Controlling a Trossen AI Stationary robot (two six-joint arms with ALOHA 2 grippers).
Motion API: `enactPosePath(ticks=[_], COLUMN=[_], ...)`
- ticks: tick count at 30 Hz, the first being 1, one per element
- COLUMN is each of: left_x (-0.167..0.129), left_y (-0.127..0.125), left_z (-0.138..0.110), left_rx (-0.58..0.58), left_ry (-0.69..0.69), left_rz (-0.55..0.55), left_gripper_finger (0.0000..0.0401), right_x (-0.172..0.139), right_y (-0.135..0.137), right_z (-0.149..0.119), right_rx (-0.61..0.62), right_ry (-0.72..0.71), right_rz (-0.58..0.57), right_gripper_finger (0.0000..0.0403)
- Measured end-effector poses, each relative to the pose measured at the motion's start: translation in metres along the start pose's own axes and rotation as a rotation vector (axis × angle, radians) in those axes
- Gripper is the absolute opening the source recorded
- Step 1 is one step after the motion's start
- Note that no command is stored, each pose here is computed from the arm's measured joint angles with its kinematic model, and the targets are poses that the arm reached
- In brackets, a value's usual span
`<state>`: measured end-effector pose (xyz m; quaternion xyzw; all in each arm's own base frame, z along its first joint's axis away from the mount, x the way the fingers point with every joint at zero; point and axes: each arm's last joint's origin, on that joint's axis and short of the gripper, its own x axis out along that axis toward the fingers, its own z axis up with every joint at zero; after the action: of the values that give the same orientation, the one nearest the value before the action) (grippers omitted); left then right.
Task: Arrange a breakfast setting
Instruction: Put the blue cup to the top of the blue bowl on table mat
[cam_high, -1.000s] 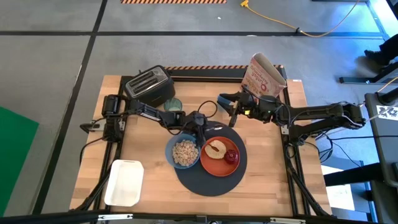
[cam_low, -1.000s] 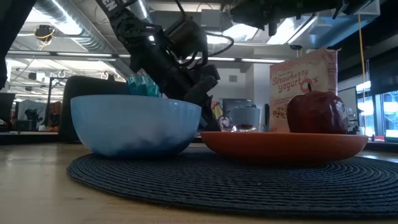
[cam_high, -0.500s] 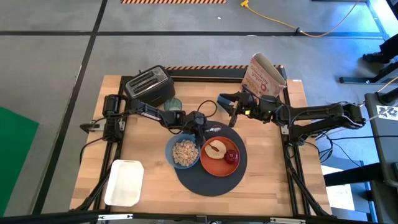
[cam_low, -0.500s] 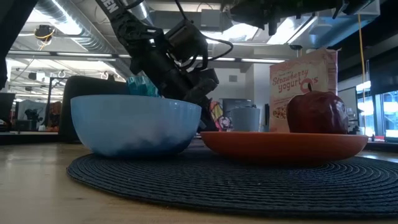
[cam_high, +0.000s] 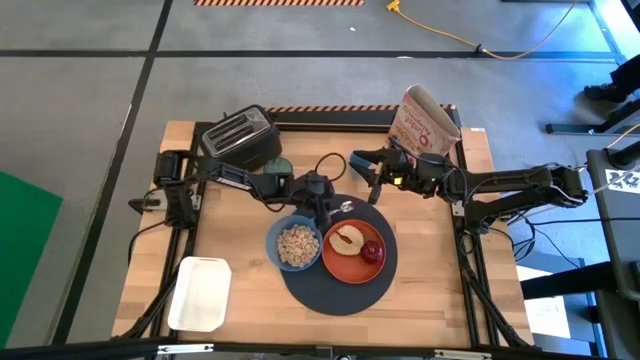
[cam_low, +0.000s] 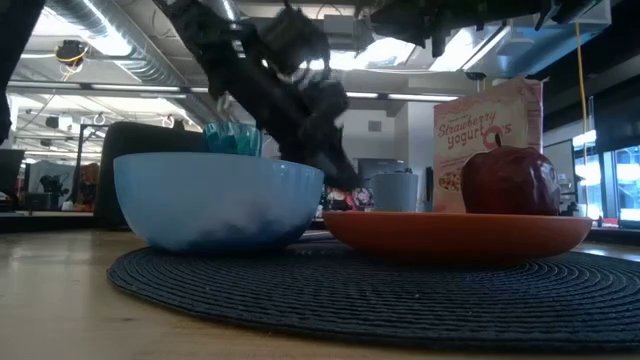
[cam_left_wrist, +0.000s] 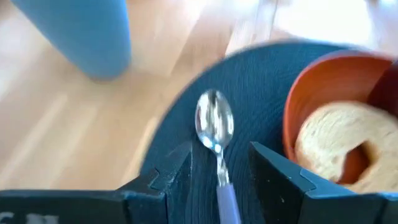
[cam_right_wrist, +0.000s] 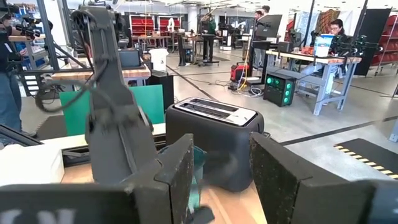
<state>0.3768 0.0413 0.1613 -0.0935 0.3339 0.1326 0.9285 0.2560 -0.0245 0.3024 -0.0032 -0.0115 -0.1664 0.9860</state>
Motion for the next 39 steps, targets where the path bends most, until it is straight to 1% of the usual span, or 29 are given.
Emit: enactPosePath(ticks=[2,7,11,14,17,22,26,31,33,36,39], left_x=[-0.009,-0.035,-0.057,-0.078,-0.095,-0.118,-0.129,-0.137,-0.142,-0.147,-0.157], left_y=[-0.003,-0.017,-0.027,-0.03,-0.028,-0.025,-0.026,-0.031,-0.032,-0.033,-0.032], left_z=[0.007,0.02,0.024,0.022,0.019,0.012,0.009,0.003,0.001,0.002,0.003], left_rx=[0.018,0.108,0.171,0.197,0.187,0.15,0.133,0.117,0.133,0.131,0.113], left_ry=[-0.035,-0.111,-0.118,-0.075,-0.031,0.026,0.045,0.075,0.096,0.079,0.069], left_rz=[0.013,0.044,0.118,0.211,0.295,0.374,0.407,0.39,0.383,0.376,0.379], left_gripper_finger=[0.0153,0.0152,0.0152,0.0152,0.0152,0.0152,0.0152,0.0152,0.0152,0.0152,0.0152], right_x=[0.0,-0.001,-0.004,-0.008,-0.012,-0.017,-0.017,-0.017,-0.017,-0.017,-0.019], right_y=[0.0,0.0,-0.001,-0.002,-0.003,-0.004,-0.004,-0.005,-0.005,-0.005,-0.006], right_z=[0.0,0.0,0.001,0.003,0.005,0.007,0.003,0.0,0.0,0.0,-0.002], right_rx=[-0.005,-0.032,-0.054,-0.057,-0.06,-0.064,-0.079,-0.112,-0.116,-0.142,-0.209], right_ry=[0.003,0.005,0.016,0.023,0.036,0.051,0.089,0.12,0.119,0.122,0.149], right_rz=[0.0,0.002,0.011,0.014,0.018,0.02,0.022,0.006,-0.003,-0.003,-0.007], right_gripper_finger=[0.0145,0.0145,0.0145,0.0145,0.0145,0.0145,0.0145,0.0145,0.0145,0.0145,0.0145])
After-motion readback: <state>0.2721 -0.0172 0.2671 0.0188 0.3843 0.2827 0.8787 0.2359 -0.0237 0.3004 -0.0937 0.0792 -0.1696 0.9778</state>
